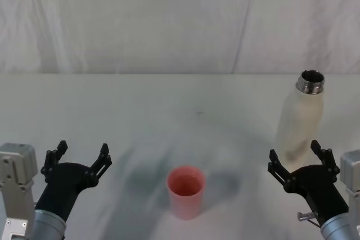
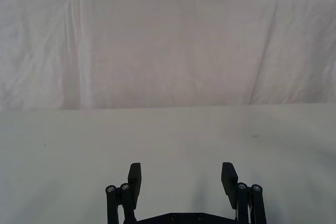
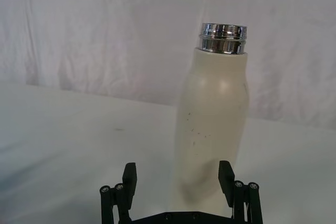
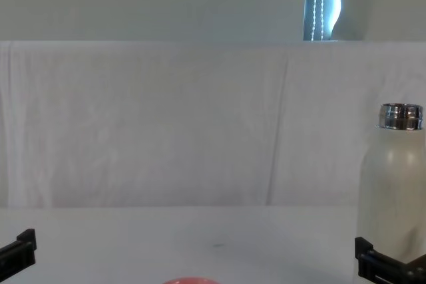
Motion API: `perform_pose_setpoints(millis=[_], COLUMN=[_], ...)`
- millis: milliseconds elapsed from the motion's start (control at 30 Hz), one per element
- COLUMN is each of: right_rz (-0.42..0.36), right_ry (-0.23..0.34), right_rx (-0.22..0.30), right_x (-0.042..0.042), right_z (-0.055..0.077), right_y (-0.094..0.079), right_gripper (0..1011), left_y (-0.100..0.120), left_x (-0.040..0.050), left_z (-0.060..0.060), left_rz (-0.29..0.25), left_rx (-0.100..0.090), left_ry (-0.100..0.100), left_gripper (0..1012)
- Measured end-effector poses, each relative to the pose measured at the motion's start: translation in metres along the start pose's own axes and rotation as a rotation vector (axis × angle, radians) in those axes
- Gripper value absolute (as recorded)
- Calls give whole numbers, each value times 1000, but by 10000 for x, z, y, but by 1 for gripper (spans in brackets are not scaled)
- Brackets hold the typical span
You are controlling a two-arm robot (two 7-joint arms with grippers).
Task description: Grasp the thermos with one hand and pour water into the cup lid.
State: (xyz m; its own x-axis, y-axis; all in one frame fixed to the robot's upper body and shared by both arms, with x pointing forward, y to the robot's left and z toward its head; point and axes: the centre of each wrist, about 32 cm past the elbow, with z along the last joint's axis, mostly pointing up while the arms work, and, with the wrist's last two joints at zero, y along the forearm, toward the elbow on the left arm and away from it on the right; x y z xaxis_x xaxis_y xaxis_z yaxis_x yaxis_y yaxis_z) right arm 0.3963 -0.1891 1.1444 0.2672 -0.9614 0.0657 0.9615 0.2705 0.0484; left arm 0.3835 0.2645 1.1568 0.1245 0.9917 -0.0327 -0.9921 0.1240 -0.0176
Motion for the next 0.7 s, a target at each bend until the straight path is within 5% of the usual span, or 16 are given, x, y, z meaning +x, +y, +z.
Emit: perform_pose_setpoints(millis=[433,700], right_rz=[18,23], right_ry=[15,55], right_rx=[0,-9], right_x=[79,223], right_z=[-15,-18], right_y=[-8,26], right_gripper=[1003,1003], left_y=[0,0], left_x=[0,0], left_z=[0,0], left_rz=[0,0], left_rx=[0,0], left_ry=[0,0], left_gripper=[1001,1001])
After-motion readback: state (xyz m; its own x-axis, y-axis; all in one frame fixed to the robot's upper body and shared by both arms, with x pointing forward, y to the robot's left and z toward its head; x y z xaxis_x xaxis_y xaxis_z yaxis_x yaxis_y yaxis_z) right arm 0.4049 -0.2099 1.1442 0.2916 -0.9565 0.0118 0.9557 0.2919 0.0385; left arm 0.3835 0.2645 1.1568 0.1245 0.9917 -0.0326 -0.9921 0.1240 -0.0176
